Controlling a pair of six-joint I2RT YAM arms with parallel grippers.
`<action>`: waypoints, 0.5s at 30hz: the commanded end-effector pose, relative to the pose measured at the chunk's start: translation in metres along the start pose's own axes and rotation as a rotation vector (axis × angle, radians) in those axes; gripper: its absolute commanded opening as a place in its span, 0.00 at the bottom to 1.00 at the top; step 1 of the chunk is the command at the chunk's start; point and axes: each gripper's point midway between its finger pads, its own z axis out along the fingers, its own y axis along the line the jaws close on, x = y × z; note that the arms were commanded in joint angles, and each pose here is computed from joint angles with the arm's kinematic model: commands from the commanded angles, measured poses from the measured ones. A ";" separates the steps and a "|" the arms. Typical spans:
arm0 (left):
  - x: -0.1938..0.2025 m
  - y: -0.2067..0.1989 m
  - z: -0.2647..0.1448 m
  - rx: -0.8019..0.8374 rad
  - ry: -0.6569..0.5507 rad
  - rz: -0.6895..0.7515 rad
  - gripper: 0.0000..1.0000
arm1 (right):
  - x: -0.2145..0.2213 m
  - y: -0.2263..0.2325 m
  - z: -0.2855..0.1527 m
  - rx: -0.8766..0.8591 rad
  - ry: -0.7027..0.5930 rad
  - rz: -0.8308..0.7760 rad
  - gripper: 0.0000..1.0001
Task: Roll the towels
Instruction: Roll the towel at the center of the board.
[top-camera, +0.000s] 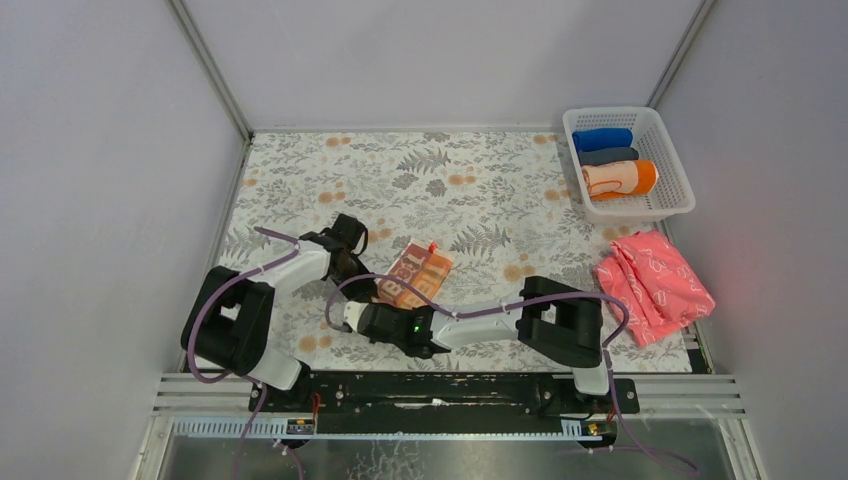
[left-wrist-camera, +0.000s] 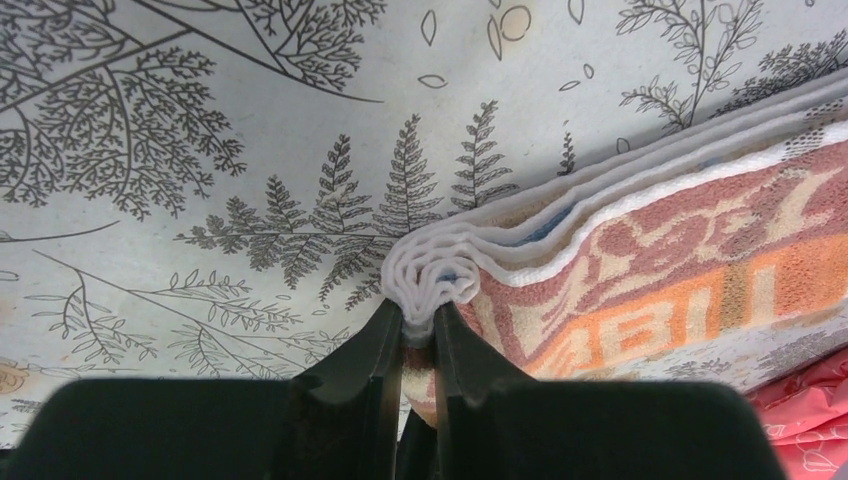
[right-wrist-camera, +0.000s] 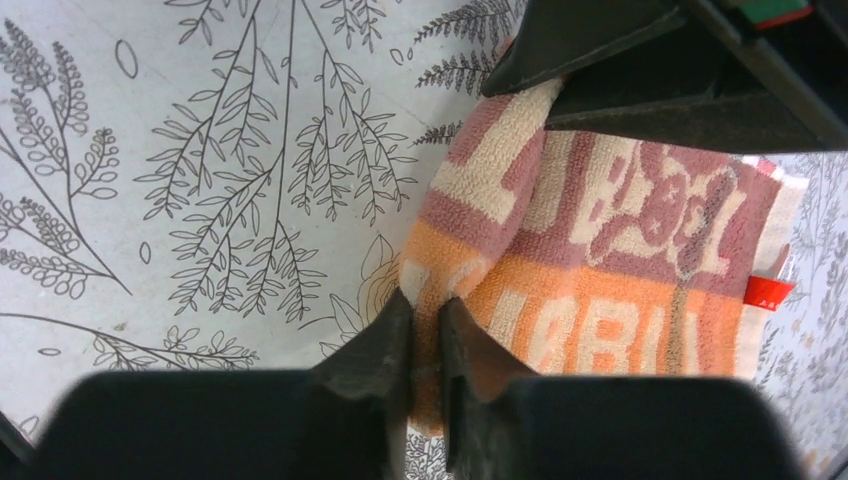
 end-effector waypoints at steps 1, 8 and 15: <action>-0.003 0.010 -0.008 -0.053 -0.028 0.023 0.09 | 0.024 0.011 0.002 -0.069 0.084 -0.011 0.09; -0.021 -0.005 -0.032 0.010 -0.143 0.033 0.43 | -0.007 0.019 -0.021 -0.498 -0.127 0.321 0.00; -0.034 -0.005 -0.061 0.107 -0.294 0.031 0.64 | -0.032 0.016 -0.047 -0.923 -0.305 0.581 0.00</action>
